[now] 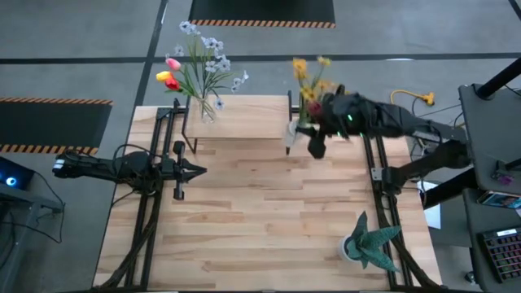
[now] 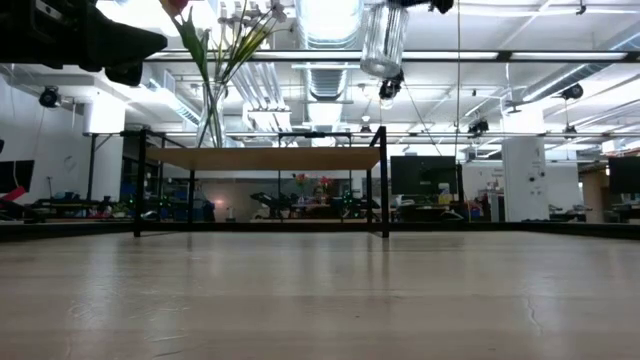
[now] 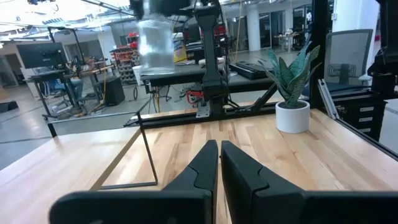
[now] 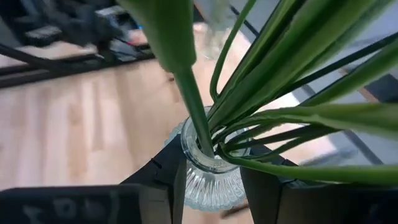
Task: Pick and place flowers into a vace then onto a shelf
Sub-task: Put the transparent vase on the shelf
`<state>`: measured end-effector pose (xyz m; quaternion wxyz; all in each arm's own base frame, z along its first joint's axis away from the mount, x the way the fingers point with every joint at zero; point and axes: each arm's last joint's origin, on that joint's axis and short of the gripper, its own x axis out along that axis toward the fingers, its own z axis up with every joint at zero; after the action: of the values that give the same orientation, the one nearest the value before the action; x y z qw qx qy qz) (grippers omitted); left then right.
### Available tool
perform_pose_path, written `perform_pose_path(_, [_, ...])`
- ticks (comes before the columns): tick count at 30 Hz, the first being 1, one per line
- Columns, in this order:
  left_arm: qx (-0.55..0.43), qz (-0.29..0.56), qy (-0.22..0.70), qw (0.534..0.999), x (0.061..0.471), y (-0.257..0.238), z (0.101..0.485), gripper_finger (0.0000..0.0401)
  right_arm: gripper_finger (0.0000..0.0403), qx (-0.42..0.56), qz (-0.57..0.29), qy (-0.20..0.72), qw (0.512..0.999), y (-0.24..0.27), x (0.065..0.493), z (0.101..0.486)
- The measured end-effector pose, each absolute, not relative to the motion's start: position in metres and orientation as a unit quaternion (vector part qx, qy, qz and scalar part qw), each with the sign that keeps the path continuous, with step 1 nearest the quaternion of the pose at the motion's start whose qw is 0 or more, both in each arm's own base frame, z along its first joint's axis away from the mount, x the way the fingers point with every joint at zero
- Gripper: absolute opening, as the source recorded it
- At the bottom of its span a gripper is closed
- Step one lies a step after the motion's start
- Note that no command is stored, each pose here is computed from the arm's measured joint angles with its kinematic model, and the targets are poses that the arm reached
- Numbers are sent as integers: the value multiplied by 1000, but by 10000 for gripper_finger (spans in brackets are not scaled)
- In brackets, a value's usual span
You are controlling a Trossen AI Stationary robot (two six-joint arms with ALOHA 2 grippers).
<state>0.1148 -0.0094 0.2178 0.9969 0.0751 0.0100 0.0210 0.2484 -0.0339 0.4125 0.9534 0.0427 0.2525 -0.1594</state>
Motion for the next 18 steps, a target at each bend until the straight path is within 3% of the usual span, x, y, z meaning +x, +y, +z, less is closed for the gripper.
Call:
perform_pose_path(8, [61, 21, 10, 998, 115, -9, 218, 2, 108, 19, -164, 253, 953, -62, 269, 441])
perform_pose_path(18, [35, 36, -15, 999, 107, -8, 214, 2, 109, 5, -169, 286, 943, -87, 308, 429])
